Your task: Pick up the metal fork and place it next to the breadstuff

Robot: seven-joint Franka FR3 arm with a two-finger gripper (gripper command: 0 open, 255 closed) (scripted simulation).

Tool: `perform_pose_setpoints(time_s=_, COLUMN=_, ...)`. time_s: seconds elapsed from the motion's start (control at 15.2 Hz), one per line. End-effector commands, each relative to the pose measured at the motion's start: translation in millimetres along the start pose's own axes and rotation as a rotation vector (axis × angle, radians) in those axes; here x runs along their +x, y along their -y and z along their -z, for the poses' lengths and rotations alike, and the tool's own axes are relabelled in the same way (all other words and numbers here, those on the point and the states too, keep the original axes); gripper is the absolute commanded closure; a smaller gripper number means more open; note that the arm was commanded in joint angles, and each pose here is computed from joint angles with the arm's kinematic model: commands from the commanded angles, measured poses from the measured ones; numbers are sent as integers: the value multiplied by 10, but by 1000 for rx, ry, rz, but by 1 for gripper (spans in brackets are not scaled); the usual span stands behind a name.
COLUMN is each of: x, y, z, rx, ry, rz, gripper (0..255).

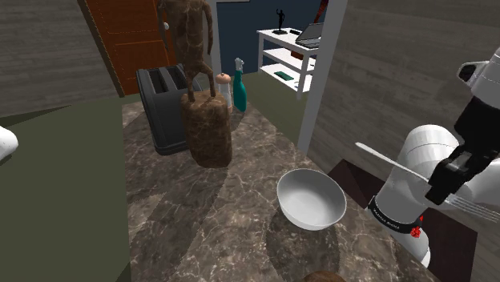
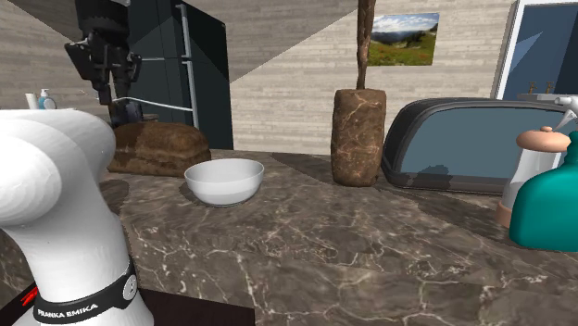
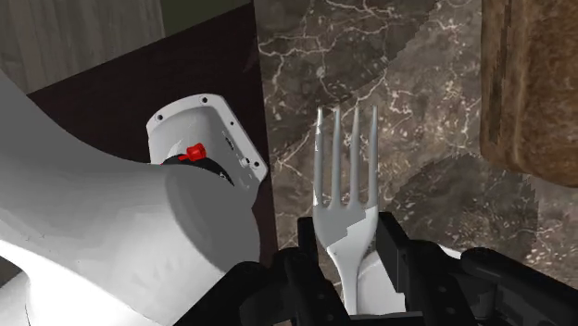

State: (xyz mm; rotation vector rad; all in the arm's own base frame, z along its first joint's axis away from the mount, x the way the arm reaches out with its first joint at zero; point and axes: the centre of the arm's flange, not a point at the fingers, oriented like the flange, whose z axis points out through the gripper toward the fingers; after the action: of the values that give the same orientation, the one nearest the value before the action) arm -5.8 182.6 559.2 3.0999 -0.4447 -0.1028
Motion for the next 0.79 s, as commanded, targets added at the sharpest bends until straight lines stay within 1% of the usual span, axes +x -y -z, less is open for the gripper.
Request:
perform_pose_setpoints(time_s=0.0, x=-259, y=-6, z=-35, rx=-1, ry=2, rz=0, gripper=255)
perform_pose_setpoints(time_s=0.73, x=-1707, y=-76, z=-126, rx=-1, ry=2, rz=0, gripper=255)
